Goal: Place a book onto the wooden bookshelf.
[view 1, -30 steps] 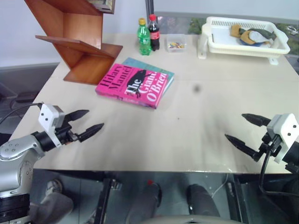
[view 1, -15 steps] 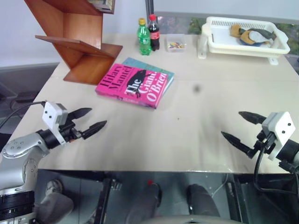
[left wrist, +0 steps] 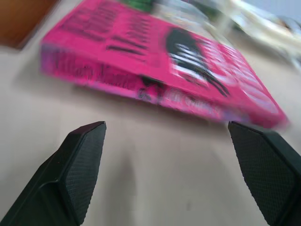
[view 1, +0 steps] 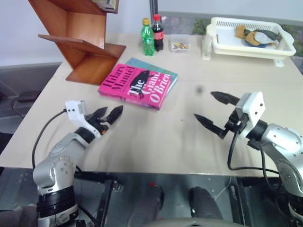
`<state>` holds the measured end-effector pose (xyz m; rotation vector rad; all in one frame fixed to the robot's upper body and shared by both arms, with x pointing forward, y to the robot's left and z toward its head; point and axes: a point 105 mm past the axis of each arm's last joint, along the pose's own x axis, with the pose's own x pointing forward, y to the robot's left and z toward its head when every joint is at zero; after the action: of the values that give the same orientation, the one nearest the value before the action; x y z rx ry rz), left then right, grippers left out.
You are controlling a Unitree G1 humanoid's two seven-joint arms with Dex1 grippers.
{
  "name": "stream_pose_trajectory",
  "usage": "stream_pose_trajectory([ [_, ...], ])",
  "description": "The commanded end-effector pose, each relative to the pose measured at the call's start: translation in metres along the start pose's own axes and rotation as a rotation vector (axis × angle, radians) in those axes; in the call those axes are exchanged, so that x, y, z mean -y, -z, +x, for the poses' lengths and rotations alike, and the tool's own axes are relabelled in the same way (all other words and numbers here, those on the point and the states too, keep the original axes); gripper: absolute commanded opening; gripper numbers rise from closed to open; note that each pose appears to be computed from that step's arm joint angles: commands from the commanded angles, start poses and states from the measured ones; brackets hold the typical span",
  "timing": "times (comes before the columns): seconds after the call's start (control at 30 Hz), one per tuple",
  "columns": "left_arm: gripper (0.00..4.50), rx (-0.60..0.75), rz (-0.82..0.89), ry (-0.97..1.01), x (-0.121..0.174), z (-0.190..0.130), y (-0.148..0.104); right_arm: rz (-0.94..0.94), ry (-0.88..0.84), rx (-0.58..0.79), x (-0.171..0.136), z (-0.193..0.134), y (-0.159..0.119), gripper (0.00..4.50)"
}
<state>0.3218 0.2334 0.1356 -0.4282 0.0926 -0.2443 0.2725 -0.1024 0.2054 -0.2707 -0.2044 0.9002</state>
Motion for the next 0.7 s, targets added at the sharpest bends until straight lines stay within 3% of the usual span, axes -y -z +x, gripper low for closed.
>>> stream_pose_trajectory([
  [0.03, 4.44, 0.054, -0.221, -0.07, 0.009, 0.011, 0.004, -0.053, -0.09, 0.079, -0.011, 0.021, -0.016, 4.5],
  [0.27, 4.44, 0.084, -0.46, -0.069, 0.02, 0.026, 0.009, -0.076, -0.178, 0.105, -0.019, 0.032, -0.024, 4.5],
  [0.7, 4.44, 0.116, -0.622, 0.001, 0.029, 0.049, 0.003, -0.087, -0.188, 0.045, -0.021, 0.007, -0.016, 4.5],
])
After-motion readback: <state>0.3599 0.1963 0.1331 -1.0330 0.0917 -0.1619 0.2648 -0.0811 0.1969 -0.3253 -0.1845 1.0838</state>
